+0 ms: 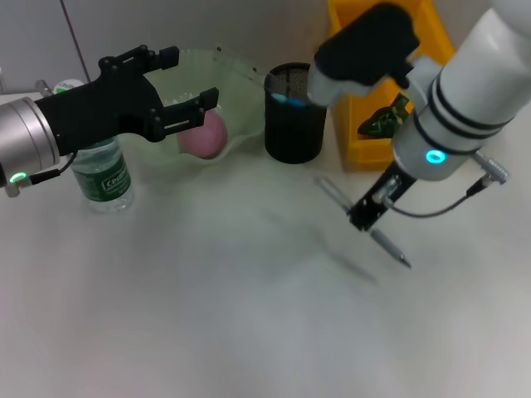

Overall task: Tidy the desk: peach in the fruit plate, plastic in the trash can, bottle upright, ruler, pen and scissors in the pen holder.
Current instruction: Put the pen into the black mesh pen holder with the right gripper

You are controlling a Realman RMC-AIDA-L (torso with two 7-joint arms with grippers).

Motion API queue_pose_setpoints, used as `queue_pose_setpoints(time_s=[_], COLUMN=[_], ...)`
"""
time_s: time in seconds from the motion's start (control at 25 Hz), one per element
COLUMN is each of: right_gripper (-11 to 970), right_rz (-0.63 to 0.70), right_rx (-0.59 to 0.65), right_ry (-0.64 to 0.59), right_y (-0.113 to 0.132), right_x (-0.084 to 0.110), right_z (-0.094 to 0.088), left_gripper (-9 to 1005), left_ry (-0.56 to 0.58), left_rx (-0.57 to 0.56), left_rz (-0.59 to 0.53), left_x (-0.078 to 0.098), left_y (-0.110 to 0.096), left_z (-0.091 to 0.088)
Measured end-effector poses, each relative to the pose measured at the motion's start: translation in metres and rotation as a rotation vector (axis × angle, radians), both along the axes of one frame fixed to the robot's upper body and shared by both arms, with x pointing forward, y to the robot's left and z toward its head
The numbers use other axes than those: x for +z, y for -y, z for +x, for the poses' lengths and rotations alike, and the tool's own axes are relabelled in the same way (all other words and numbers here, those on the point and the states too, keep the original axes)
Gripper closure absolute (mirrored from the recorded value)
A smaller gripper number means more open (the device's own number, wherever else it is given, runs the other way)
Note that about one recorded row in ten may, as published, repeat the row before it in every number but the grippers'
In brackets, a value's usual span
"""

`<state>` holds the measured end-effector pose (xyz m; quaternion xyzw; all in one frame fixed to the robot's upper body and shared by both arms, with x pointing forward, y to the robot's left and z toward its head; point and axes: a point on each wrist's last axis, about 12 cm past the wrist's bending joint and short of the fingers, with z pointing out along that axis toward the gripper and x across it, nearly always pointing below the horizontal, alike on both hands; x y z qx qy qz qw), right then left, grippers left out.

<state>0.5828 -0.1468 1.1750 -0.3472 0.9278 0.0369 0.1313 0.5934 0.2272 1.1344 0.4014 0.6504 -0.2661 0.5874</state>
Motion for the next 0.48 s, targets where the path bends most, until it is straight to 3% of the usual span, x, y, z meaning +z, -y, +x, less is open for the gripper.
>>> queue_pose_setpoints(time_s=[0.2,0.48], right_gripper=[845,844], right_rz=[0.039,0.116], right_rx=[-0.016,-0.03], right_ry=[0.14,0.318], right_y=[0.01,0.016], right_x=[0.023,0.038], right_z=[-0.006,-0.005], left_gripper=[194,194], left_ry=[-0.001,-0.002], left_rx=[0.008,0.015], left_rz=[-0.002,-0.003], left_x=[-0.001,-0.001], left_y=[-0.002,-0.005], left_z=[0.0,-0.001])
